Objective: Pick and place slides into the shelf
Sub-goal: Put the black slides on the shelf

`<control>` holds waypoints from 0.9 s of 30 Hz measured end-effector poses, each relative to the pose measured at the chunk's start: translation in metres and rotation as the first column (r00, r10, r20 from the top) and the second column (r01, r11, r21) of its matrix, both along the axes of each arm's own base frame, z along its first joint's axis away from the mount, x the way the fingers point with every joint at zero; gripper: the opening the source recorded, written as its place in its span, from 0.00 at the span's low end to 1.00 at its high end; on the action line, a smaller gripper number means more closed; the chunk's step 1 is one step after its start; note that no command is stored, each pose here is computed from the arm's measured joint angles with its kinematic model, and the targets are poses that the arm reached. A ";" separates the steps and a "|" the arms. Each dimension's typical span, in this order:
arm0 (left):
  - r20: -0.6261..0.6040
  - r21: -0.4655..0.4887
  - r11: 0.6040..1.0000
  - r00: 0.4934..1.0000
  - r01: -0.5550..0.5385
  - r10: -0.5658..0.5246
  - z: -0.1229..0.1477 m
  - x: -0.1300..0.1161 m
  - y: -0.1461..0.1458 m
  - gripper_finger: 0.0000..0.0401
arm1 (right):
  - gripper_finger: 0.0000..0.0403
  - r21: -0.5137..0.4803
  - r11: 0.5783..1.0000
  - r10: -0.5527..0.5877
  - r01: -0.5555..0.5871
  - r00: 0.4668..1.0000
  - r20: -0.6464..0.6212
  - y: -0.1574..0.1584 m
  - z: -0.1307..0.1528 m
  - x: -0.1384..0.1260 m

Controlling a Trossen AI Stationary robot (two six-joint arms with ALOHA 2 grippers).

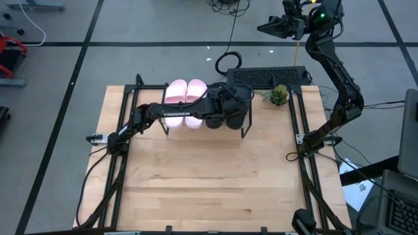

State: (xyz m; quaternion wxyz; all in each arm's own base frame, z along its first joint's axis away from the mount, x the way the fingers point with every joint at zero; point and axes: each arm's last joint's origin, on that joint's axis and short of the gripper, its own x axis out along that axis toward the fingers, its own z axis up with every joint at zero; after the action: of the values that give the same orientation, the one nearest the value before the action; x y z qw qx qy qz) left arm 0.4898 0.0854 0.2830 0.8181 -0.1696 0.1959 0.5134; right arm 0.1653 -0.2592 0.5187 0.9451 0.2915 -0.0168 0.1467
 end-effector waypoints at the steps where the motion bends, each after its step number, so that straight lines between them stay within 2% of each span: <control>1: 0.000 0.001 1.000 1.000 0.001 -0.001 0.001 0.000 0.000 0.44 | 0.26 0.000 1.000 0.000 0.000 1.000 0.000 0.000 0.000 0.000; 7: 0.002 -0.003 1.000 1.000 0.005 -0.005 0.002 -0.001 0.000 0.44 | 0.26 0.000 1.000 0.000 0.000 1.000 0.000 0.000 0.000 0.000; 18: 0.034 -0.092 0.995 0.999 0.031 -0.028 -0.008 -0.002 0.006 0.44 | 0.26 -0.001 1.000 0.004 -0.004 1.000 0.000 0.001 0.000 0.001; 27: 0.057 -0.077 0.995 0.996 0.070 -0.065 -0.011 0.002 0.004 0.44 | 0.26 0.002 1.000 0.012 -0.012 1.000 0.000 0.002 0.000 0.003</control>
State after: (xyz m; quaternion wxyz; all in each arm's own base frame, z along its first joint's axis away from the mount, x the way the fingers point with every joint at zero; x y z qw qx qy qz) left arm 0.4923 0.0896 0.2717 0.8326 -0.2089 0.1994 0.4726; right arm 0.1681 -0.2572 0.5189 0.9440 0.2924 -0.0154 0.1522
